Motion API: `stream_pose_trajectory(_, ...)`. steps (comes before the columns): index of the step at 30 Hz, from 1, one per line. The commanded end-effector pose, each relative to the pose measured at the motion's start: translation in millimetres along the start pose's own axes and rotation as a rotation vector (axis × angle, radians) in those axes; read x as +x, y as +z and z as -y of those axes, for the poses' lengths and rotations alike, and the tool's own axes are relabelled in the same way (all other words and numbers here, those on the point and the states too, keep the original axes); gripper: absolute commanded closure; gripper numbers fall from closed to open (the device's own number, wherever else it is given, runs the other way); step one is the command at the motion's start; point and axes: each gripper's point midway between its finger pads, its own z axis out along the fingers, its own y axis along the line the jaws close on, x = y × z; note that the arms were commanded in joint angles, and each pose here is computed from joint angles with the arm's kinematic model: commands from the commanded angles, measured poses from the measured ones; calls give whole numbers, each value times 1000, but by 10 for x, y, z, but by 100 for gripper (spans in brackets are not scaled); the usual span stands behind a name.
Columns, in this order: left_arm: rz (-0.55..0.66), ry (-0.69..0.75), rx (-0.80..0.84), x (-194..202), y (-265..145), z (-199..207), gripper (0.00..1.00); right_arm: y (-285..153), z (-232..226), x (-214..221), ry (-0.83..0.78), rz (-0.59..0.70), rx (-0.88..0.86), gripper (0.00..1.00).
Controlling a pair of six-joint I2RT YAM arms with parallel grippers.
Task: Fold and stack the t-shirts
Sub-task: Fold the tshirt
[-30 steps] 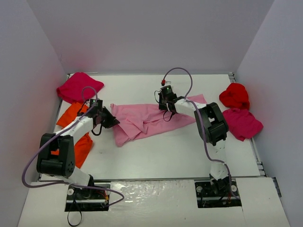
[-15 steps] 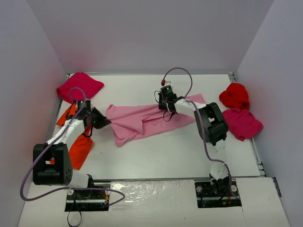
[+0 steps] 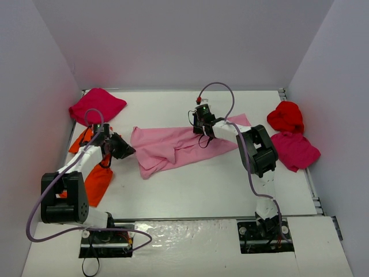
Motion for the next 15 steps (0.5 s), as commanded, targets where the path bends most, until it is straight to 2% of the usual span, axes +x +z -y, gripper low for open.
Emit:
stream_pose_trajectory(1, 36, 33, 42, -107, -67, 104, 76, 50, 617, 1221, -59, -363, 175, 100)
stream_pose_trajectory(3, 41, 41, 56, -114, -107, 146, 61, 51, 621, 1225, -59, -364, 176, 100)
stream_pose_trajectory(6, 52, 52, 75, -122, -184, 204, 33, 51, 623, 1213, -58, -361, 177, 100)
stream_pose_trajectory(7, 59, 57, 88, -126, -230, 242, 29, 52, 623, 1211, -58, -361, 177, 100)
stream_pose_trajectory(10, 71, 67, 140, -107, -377, 374, 29, 52, 625, 1210, -57, -360, 178, 100)
stream_pose_trajectory(15, 10, 31, 209, 75, -384, 418, 30, 40, 573, 1201, -49, -362, 157, 100)
